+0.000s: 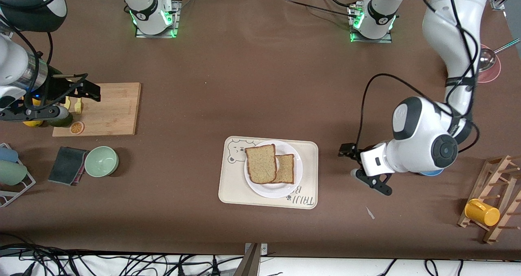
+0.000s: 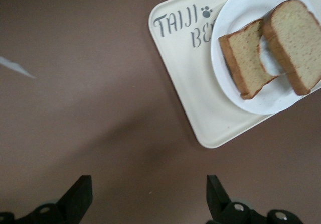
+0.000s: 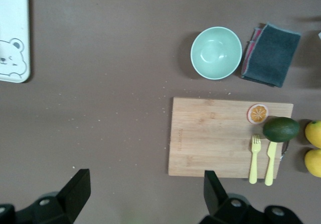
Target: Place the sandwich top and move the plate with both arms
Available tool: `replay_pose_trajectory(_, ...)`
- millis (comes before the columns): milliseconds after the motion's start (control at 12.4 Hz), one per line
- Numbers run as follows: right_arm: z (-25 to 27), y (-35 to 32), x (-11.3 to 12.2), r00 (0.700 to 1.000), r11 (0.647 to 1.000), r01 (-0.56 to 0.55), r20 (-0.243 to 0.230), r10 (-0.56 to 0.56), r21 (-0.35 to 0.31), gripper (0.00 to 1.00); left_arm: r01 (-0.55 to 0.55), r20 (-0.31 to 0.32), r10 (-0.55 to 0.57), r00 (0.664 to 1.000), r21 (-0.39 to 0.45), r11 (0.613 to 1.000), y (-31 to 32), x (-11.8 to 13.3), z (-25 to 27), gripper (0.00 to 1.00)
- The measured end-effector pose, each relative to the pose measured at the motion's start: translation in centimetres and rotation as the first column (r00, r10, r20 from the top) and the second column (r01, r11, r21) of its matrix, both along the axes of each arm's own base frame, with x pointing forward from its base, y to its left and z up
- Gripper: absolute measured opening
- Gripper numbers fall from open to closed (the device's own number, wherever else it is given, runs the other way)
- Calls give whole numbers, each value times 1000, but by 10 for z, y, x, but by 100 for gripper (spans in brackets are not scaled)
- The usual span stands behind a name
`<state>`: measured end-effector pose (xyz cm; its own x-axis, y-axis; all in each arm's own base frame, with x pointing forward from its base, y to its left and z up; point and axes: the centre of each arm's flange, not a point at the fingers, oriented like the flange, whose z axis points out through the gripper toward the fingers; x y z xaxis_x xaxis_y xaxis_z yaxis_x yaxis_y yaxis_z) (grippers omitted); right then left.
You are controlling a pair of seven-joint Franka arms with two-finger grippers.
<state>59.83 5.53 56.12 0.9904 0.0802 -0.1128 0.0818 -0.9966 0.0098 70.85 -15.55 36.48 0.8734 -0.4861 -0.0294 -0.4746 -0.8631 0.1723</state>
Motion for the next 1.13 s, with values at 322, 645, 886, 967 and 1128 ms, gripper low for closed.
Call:
replay_pose_trajectory(322, 3, 1, -1, 1000, 1000, 6, 3, -6, 25, 100, 10, 87, -22, 996, 133, 991, 19, -18, 97, 100)
replay_pose_trajectory(645, 4, 0, -1, 1000, 1000, 6, 6, -6, 25, 100, -79, 160, 55, 986, 146, 986, 73, -44, 192, 100)
replay_pose_trajectory(886, 4, 0, -1, 1000, 1000, 6, 7, -6, 25, 100, -220, 146, 198, 969, 159, 962, 102, -72, 237, 100)
replay_pose_trajectory(967, 4, 0, -1, 1000, 1000, 6, 7, -6, 25, 100, -274, 129, 254, 958, 165, 948, 101, -79, 241, 100)
replay_pose_trajectory(1128, 4, 0, -1, 1000, 1000, 6, 7, -6, 25, 100, -350, 102, 337, 936, 167, 922, 90, -85, 241, 100)
